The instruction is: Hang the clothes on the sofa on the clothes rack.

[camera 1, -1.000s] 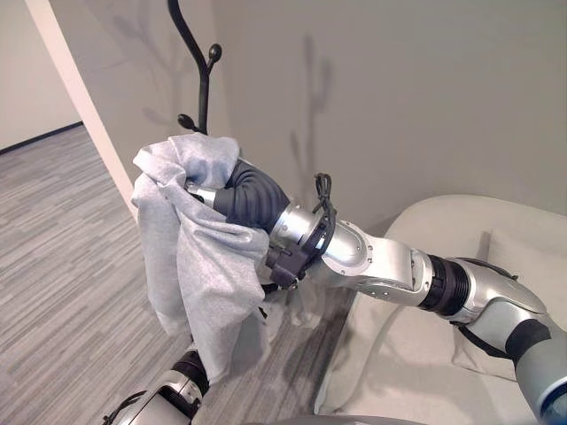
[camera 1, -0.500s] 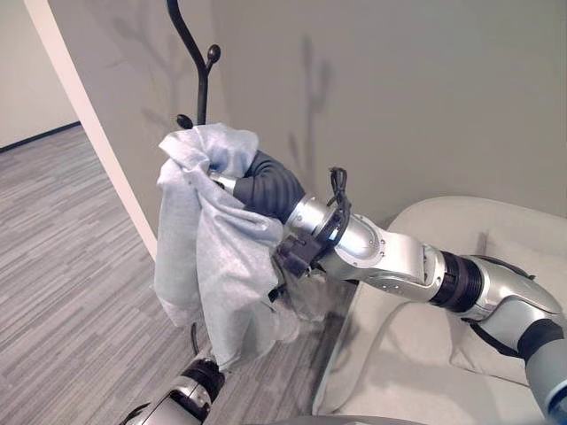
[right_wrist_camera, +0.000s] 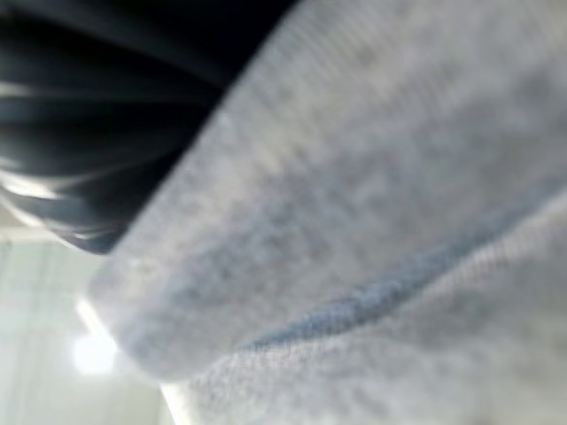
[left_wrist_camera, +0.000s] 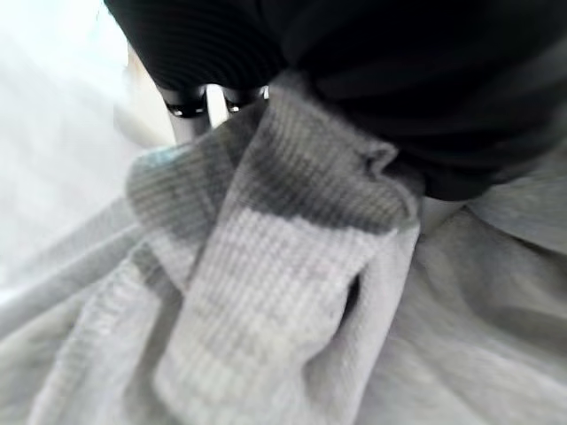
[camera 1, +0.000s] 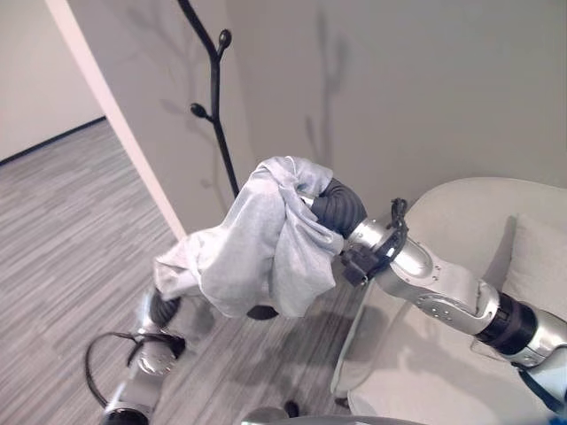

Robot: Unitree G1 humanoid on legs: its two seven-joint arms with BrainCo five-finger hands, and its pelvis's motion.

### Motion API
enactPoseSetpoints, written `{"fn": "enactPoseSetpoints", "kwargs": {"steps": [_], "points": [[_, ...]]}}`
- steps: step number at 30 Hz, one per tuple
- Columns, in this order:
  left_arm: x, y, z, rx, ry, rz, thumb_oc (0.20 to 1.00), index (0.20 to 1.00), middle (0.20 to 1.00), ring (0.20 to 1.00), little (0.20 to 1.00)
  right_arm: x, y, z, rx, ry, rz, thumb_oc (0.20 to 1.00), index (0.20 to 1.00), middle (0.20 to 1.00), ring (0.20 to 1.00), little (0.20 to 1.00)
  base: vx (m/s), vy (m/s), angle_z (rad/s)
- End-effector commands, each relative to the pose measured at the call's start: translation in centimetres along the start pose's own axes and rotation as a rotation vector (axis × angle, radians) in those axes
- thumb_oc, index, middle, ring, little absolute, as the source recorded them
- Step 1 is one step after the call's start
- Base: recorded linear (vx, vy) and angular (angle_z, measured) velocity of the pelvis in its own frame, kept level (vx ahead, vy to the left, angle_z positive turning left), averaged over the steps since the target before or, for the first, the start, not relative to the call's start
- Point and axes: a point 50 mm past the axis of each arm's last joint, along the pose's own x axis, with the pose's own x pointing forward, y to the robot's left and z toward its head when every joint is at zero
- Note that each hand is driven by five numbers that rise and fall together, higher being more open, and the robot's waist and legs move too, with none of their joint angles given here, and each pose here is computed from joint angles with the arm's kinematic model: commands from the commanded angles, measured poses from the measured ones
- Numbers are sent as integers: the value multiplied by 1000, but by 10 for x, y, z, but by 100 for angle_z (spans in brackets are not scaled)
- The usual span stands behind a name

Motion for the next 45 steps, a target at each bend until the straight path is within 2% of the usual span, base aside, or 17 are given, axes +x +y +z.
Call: {"fn": "enactPoseSetpoints", "kwargs": {"steps": [1,6,8,9,12,14,16,18,24,27,30,36,37,38,42,43,45], "points": [[15,61,-29,210,58,204,200,200,200,200,200,5,3,49,-119,-242,47,200,200,200,200,200,24,-74,3],[11,100,-36,257,61,322,200,200,200,200,200,-11,8,47,-151,-205,97,200,200,200,200,200,-68,-70,16],[10,101,-36,259,61,322,200,200,200,200,200,-12,9,47,-150,-205,96,200,200,200,200,200,-161,-1,7],[19,107,-19,213,11,387,200,200,200,200,200,-13,8,50,-166,-245,71,200,200,200,200,200,-230,24,5],[21,108,-16,214,6,388,200,200,200,200,200,-14,7,51,-170,-250,65,200,200,200,200,200,-111,41,42],[27,112,16,120,-90,466,200,200,200,200,200,-29,4,40,-111,-220,4,200,200,200,200,200,-195,240,25],[27,110,21,107,-103,463,200,200,200,200,200,-36,3,36,-86,-202,-17,200,200,200,200,200,-70,245,128],[32,104,32,65,-128,456,200,200,200,200,200,-42,4,30,-64,-171,-42,200,200,200,200,200,-38,402,112],[44,78,84,-67,-287,369,200,200,200,200,200,-48,-9,22,45,-242,-269,200,200,200,200,200,84,515,8],[44,78,91,-75,-322,367,200,200,200,200,200,-50,-12,19,61,-240,-303,200,200,200,200,200,58,319,3],[49,94,99,-96,-341,447,200,200,200,200,200,-47,-18,6,210,-259,-419,200,200,200,200,200,71,551,-10],[49,103,105,-87,-374,489,200,200,200,200,200,-45,-16,-4,317,-241,-455,200,200,200,200,200,-9,277,-72],[54,101,123,-104,-434,471,200,200,200,200,200,-50,-18,-6,312,-247,-492,200,200,200,200,200,-31,417,10],[63,97,139,-93,-475,441,200,200,200,200,200,-53,-28,0,213,-263,-540,200,200,200,200,200,-28,414,36],[64,96,140,-95,-478,441,200,200,200,200,200,-53,-28,1,211,-266,-543,200,200,200,200,200,19,131,65],[76,102,162,-75,-526,456,200,200,200,200,200,-47,-62,20,-236,-280,-677,200,200,200,200,200,73,324,-28],[79,103,169,-83,-538,466,200,200,200,200,200,-45,-66,23,-249,-296,-681,200,200,200,200,200,84,231,16]]}}
